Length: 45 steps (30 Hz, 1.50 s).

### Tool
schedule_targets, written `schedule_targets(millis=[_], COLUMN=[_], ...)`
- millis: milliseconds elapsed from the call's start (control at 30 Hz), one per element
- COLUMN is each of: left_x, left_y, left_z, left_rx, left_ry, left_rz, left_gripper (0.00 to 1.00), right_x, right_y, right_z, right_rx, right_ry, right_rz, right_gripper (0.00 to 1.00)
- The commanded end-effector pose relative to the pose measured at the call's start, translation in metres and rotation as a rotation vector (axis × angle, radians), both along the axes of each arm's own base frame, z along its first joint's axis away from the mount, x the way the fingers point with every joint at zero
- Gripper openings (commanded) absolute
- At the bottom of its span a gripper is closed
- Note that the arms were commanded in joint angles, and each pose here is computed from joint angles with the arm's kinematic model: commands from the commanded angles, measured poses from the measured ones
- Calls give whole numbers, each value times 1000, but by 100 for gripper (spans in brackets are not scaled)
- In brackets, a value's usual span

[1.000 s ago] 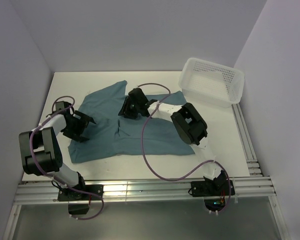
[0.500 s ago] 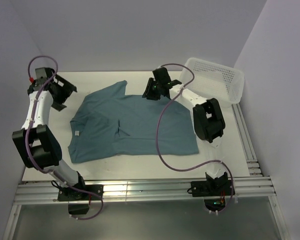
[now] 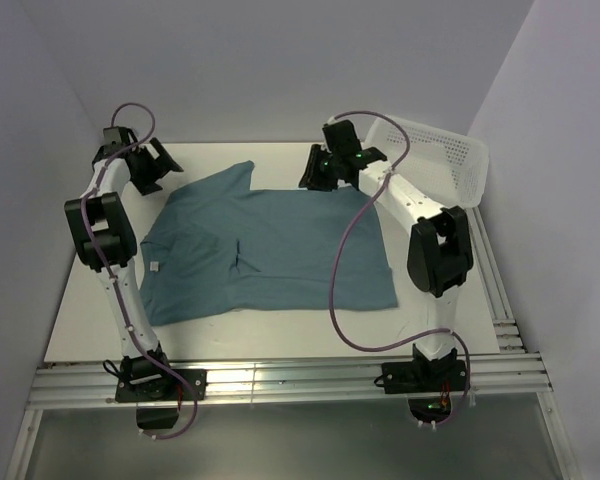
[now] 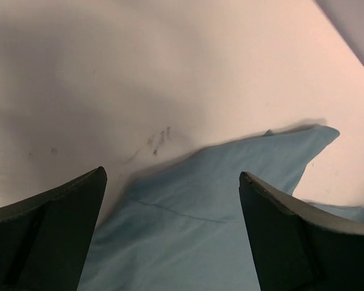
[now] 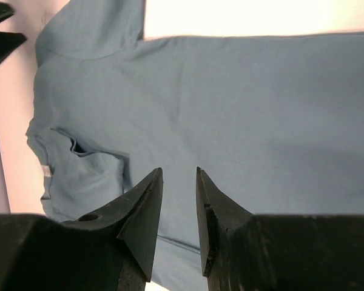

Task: Roll the t-shirts
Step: Fold the tshirt

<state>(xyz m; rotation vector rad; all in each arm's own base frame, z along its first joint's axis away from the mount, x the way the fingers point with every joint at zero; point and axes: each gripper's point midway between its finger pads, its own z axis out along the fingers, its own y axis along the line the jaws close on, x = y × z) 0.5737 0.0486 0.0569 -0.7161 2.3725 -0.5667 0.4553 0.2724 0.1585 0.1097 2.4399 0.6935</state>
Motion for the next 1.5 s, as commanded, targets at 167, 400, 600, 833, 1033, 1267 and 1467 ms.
schedule_targets(millis=[167,400,600,833,1033,1267,1467], left_x=[25,18,20,23,21,18,9], left_y=[-19,-26,-45,-50,-36,-26,-34], left_z=[44,44,52,30,18,5,-1], left_rx=[112,204,370,433,491,478,429], left_ry=[-167,-177,-185,-123,-84,-52,-50], left_rz=[-113,-152,-177,-174,-144,-147,-168], left_gripper=[97,95,85,82,81,75,75], right_x=[5,17,30,42,54,70,73], right_y=[-80,-116,-128,-130,-141,-155,-165], right_z=[28,23,8,-6,-15,-36,-56], right_rx=[-50,-95,-102,-104,-167,-301,-352], right_ry=[-36,-15,21,52,51,106,134], right_rz=[-127,-185,-210,-225,-238,-246,-280], right_gripper=[37,37,37,36,37,40,41])
